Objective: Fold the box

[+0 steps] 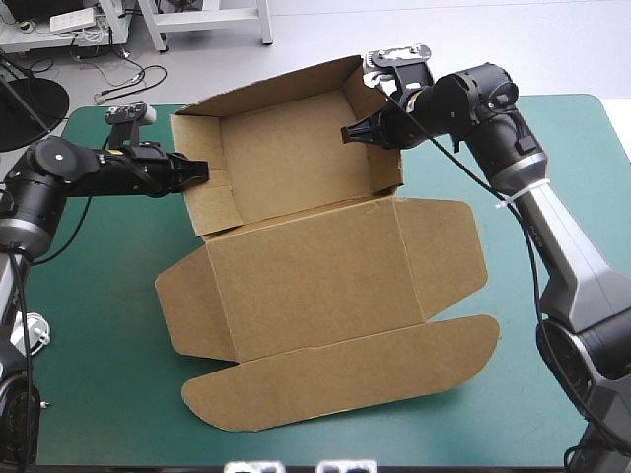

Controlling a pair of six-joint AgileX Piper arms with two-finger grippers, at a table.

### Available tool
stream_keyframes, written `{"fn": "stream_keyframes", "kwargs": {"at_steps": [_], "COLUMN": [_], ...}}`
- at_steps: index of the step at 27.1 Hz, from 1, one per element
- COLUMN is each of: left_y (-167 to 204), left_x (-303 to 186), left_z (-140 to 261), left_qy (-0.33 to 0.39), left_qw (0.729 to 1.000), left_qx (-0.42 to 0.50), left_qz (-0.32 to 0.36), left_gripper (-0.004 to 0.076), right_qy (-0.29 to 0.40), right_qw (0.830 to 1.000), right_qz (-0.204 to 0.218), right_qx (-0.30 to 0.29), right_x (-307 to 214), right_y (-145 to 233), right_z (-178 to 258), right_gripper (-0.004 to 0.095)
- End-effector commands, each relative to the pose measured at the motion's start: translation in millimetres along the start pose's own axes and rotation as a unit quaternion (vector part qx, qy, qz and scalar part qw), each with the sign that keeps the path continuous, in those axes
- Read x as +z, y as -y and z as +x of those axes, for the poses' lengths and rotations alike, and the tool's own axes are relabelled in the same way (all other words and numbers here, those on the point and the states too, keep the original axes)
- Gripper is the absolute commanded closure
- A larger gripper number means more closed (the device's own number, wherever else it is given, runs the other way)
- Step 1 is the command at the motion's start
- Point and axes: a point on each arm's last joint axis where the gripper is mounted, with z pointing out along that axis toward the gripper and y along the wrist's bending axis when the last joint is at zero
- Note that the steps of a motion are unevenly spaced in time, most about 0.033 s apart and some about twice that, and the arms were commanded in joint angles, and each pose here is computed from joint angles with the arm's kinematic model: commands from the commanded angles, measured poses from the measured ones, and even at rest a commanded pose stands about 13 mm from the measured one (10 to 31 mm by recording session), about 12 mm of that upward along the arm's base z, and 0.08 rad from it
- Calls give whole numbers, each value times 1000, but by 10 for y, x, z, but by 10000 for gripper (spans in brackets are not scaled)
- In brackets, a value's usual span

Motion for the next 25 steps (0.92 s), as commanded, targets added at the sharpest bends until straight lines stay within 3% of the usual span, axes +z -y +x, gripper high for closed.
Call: {"fn": "stream_keyframes", "kwargs": {"at_steps": [1, 3, 6, 13, 19, 25], "left_y": [590, 723, 828, 655, 478, 397], "left_x": [-186, -179, -92, 510, 1063, 1266], "left_z": [-159, -176, -179, -14, 211, 274], "left_qy": [43, 37, 16, -102, -201, -218], "left_qw": [998, 999, 999, 992, 974, 970], "left_qx": [7, 27, 41, 28, 30, 25], "left_qz": [54, 6, -26, -65, -98, -102], "left_gripper": [734, 734, 734, 734, 734, 733], "right_qy": [2, -25, -70, -154, -181, -172], "right_qw": [1000, 999, 996, 985, 980, 983], "right_qz": [-25, -3, -33, -21, -19, -11], "right_qx": [17, 23, 42, 69, 83, 65], "right_x": [-322, -278, -67, 481, 852, 1012], "right_y": [-105, -62, -95, -6, 38, 75], "right_z": [6, 67, 201, 623, 808, 816], "right_gripper": [924, 924, 924, 927, 927, 926]}}
